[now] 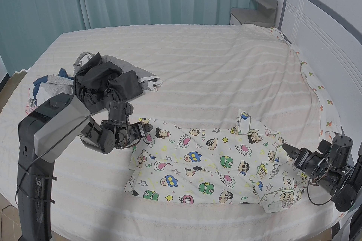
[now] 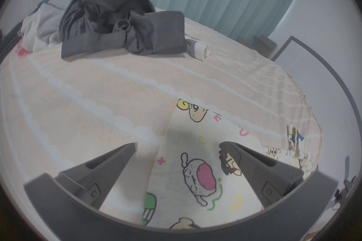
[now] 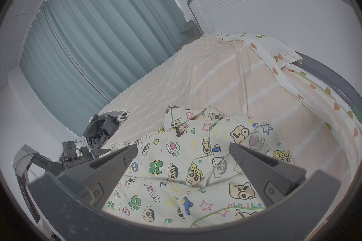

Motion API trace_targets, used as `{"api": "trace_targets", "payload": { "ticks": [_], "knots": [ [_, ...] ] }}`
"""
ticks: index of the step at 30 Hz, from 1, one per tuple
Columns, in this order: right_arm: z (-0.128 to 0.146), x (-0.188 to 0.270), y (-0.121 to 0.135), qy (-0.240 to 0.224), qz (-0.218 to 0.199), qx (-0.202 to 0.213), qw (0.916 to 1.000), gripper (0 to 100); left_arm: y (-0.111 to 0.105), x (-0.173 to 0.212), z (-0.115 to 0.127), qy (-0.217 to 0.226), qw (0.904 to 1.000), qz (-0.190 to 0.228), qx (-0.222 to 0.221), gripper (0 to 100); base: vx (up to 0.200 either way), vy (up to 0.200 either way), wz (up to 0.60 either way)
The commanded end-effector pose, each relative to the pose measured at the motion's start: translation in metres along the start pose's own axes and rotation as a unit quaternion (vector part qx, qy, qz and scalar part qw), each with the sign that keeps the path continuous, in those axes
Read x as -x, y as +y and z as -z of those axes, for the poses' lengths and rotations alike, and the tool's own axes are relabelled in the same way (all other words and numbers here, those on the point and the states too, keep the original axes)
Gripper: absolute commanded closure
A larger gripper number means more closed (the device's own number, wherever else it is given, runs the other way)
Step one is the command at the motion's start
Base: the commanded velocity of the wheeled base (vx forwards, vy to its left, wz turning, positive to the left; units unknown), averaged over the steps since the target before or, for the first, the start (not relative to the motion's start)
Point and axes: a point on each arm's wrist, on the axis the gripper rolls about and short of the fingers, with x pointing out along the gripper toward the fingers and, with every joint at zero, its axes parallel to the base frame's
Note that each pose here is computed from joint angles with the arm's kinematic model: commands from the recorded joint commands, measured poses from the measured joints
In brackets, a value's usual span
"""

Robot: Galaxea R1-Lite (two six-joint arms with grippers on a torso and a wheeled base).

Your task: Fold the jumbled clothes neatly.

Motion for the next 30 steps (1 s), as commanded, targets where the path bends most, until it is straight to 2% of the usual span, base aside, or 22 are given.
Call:
{"api": "trace_targets", "payload": {
  "ticks": [1,7,14,15,21,24,26,27,28,30],
  "knots": [
    [0.005,0.004,0.002,0.011,-0.004,0.004,0.9999,0,-0.001,-0.022,0.015,0.009,0.9998,0.002,0.017,0,0.0,0.0,0.0],
    [0.009,0.005,0.008,0.019,-0.015,0.009,0.9997,0,-0.01,-0.026,0.013,-0.007,0.9992,0.018,0.036,0,0.0,0.0,0.0],
    [0.009,0.005,0.008,0.018,-0.015,0.01,0.9997,0,-0.014,-0.028,0.019,-0.002,0.999,0.02,0.041,0,0.0,0.0,0.0],
    [0.009,0.004,0.007,0.017,-0.013,0.008,0.9997,0,-0.015,-0.028,0.019,-0.003,0.9989,0.021,0.042,100,0.0,0.0,0.0],
    [-0.006,-0.008,-0.007,-0.003,0.004,0.008,0.9999,0,-0.016,-0.025,0.021,0.001,0.9987,0.02,0.047,100,0.0,0.0,0.0],
    [-0.008,-0.024,-0.025,0.022,0.02,0.038,0.9988,0,-0.02,-0.018,0.013,-0.011,0.9981,0.024,0.056,100,0.0,0.0,0.0],
    [-0.009,-0.028,-0.027,0.023,0.02,0.045,0.9985,0,-0.021,-0.017,0.012,-0.013,0.9979,0.025,0.058,100,0.0,0.0,0.0],
    [-0.02,-0.046,-0.029,0.013,-0.008,0.065,0.9977,0,-0.024,-0.004,0.004,-0.025,0.9965,0.032,0.073,100,0.0,0.0,0.0],
    [-0.022,-0.051,-0.026,0.015,-0.023,0.065,0.9975,0,-0.024,-0.001,0.003,-0.027,0.9962,0.033,0.076,100,0.0,0.0,0.0],
    [-0.019,-0.059,-0.02,0.045,-0.049,0.064,0.9957,0,-0.024,0.005,0.002,-0.034,0.9958,0.037,0.077,100,0.0,0.0,0.0]
  ]
}}
